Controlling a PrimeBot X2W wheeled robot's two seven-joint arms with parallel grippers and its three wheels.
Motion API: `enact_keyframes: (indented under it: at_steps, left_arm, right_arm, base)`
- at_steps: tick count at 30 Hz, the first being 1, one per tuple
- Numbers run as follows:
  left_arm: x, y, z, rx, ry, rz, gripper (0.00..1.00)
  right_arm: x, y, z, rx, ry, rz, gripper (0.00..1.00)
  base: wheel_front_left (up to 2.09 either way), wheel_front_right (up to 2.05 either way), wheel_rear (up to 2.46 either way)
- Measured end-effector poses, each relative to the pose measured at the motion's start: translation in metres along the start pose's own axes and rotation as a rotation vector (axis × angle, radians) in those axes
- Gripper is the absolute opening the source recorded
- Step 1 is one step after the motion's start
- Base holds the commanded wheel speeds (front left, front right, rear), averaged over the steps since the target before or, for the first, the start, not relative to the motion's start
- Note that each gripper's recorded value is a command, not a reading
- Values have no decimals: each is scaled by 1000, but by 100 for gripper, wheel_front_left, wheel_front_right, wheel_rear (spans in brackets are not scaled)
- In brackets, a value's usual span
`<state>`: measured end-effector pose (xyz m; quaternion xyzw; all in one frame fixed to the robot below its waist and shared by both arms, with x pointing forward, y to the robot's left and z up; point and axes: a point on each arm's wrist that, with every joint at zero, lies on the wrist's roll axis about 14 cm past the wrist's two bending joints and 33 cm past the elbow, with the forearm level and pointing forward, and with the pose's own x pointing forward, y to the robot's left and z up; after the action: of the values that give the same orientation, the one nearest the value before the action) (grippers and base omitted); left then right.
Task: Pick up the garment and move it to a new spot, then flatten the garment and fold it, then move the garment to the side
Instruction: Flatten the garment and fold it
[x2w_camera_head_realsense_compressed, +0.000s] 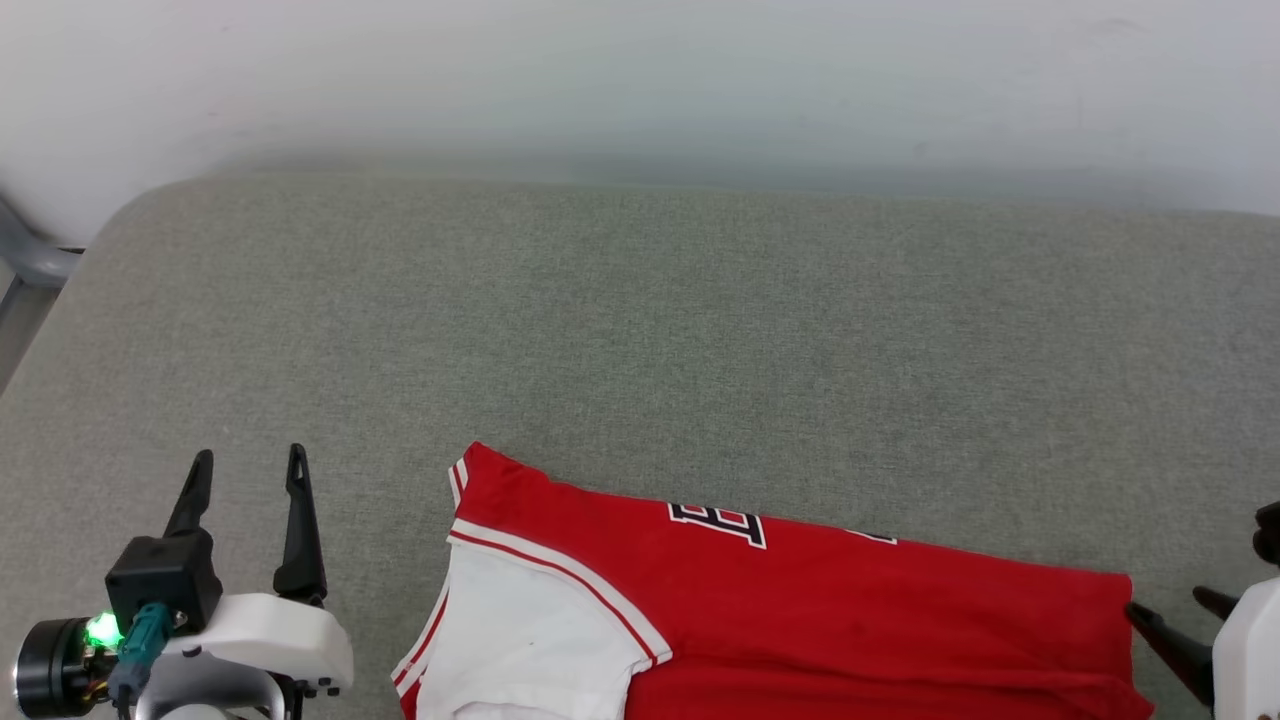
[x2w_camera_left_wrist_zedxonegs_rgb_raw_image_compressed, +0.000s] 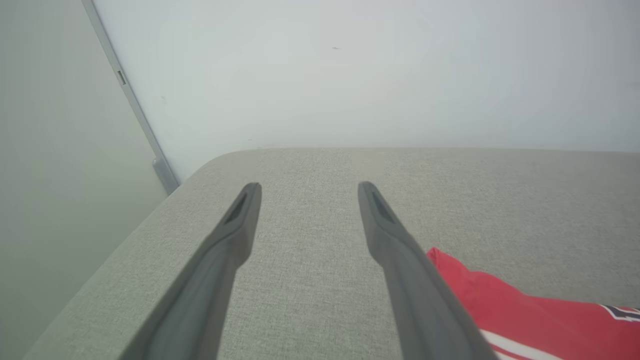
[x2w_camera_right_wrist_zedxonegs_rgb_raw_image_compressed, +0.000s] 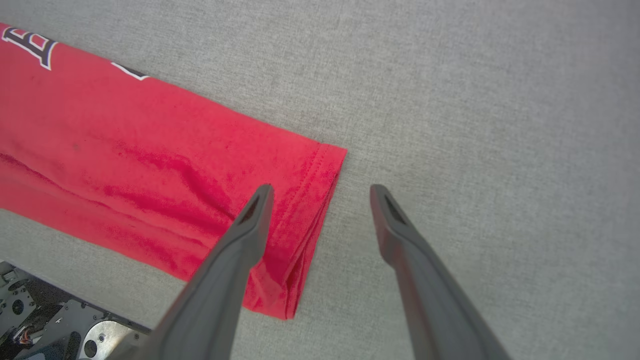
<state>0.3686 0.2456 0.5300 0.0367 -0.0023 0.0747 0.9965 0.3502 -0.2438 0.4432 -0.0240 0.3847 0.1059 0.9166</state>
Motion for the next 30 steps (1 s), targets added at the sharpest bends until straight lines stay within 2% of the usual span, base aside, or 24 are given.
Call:
enact_keyframes:
  at_steps: [10, 24, 25, 26, 27, 30]
  left_arm:
    - [-13, 17, 5, -24, -83, 161, 100]
    - [-22, 14, -13, 0, -76, 190, 100]
    - [-22, 13, -14, -3, -76, 193, 100]
    - [-22, 13, -15, -3, -74, 191, 100]
    - [-21, 12, -15, -3, -74, 188, 100]
    - [-21, 9, -16, 8, -76, 167, 100]
  right_arm:
    - [27, 10, -39, 33, 154, 34, 100]
    - [53, 24, -80, 44, 293, 88, 100]
    - [54, 25, -80, 40, 297, 91, 51]
    - [55, 25, -79, 37, 288, 93, 12]
    - [55, 25, -78, 37, 276, 94, 0]
    - [57, 25, -71, 43, 235, 94, 0]
  base:
    - [0, 0, 0]
    - [0, 0, 0]
    - [0, 0, 0]
    - [0, 0, 0]
    - [0, 0, 0]
    - [0, 0, 0]
